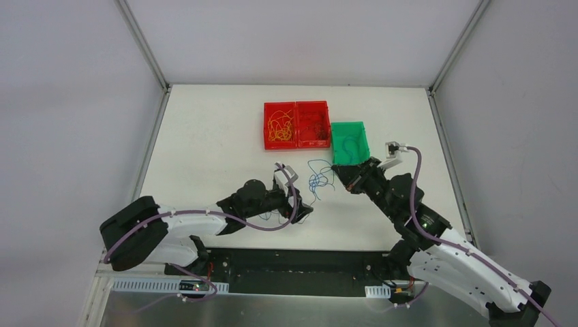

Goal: Untangle the cables

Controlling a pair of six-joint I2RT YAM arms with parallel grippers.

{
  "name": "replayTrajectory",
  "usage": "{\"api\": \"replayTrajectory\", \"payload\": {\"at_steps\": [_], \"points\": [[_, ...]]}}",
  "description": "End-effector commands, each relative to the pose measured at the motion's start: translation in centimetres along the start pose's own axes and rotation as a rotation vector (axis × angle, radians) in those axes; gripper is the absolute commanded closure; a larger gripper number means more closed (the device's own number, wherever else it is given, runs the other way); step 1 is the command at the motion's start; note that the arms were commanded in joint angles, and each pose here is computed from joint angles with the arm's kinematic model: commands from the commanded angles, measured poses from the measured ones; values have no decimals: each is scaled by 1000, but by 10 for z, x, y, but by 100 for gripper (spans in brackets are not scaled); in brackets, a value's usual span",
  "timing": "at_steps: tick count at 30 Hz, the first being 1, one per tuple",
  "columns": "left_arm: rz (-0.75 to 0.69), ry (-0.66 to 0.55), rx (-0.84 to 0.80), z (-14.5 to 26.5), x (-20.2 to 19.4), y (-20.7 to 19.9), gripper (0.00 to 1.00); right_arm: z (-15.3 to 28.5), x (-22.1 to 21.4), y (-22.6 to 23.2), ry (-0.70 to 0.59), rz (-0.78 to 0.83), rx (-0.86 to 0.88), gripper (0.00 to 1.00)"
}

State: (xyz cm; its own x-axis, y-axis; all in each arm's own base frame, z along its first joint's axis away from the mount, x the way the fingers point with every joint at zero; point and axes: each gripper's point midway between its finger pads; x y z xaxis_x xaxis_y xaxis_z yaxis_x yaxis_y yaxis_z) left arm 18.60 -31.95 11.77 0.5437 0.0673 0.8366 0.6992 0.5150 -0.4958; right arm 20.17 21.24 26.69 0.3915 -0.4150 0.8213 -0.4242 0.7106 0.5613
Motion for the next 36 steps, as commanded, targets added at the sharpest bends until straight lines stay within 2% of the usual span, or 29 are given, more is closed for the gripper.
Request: {"api": "replayTrajectory", "payload": {"at_steps": [1, 4, 5, 6, 7, 8, 9, 11, 12, 13, 14, 17, 19, 23, 32, 36], "points": [[-14, -101, -119, -24, 32, -32, 18, -2, 11, 12, -50, -48, 52, 100], [8, -74, -128, -38, 25, -33, 25, -1, 11, 11, -53, -47, 47, 100], [15, -73, -131, -42, 24, -33, 30, 0, 11, 10, -56, -47, 45, 100], [19, -73, -127, -44, 23, -32, 42, 1, 12, 9, -60, -46, 41, 100], [26, -79, -104, -46, 22, -27, 60, 2, 13, 7, -65, -45, 33, 100], [31, -93, -71, -45, 23, -20, 86, 4, 12, 4, -65, -41, 23, 100], [34, -105, -42, -43, 24, -15, 100, 6, 12, 0, -68, -36, 9, 100], [38, -122, 0, -36, 26, -7, 100, 11, 10, -10, -72, -19, -28, 98], [42, -124, 22, -31, 27, -4, 100, 13, 4, -17, -60, 0, -45, 86], [44, -122, 42, -27, 28, -2, 100, 16, -4, -26, -41, 15, -68, 64], [41, -113, 54, -23, 29, -1, 100, 18, -12, -35, -26, 22, -97, 36], [17, -72, 43, -10, 28, -7, 100, 21, -39, -63, 9, 39, -161, 15], [-5, -34, 22, -3, 26, -13, 100, 20, -55, -73, 37, 63, -170, 13], [-50, 66, -2, 12, 18, -22, 100, 12, -87, -62, 138, 134, -51, 14], [-63, 48, -52, 27, 23, -33, 100, -6, -127, -28, 244, 158, 183, 18], [-59, 26, -47, 31, 29, -34, 100, -5, -132, -28, 192, 165, 232, 20]]}}
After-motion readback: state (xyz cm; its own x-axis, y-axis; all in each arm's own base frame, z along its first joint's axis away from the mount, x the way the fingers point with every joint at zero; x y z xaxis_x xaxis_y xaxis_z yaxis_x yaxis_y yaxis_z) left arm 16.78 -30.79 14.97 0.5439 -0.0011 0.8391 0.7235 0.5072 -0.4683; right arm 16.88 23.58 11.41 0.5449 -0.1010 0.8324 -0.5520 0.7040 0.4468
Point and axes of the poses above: each gripper's point midway between its finger pads, its own z axis back along the fingers, its own y axis along the line the jaws close on, x = y × z, and after that the axes turned 14 degrees about z, right-handed
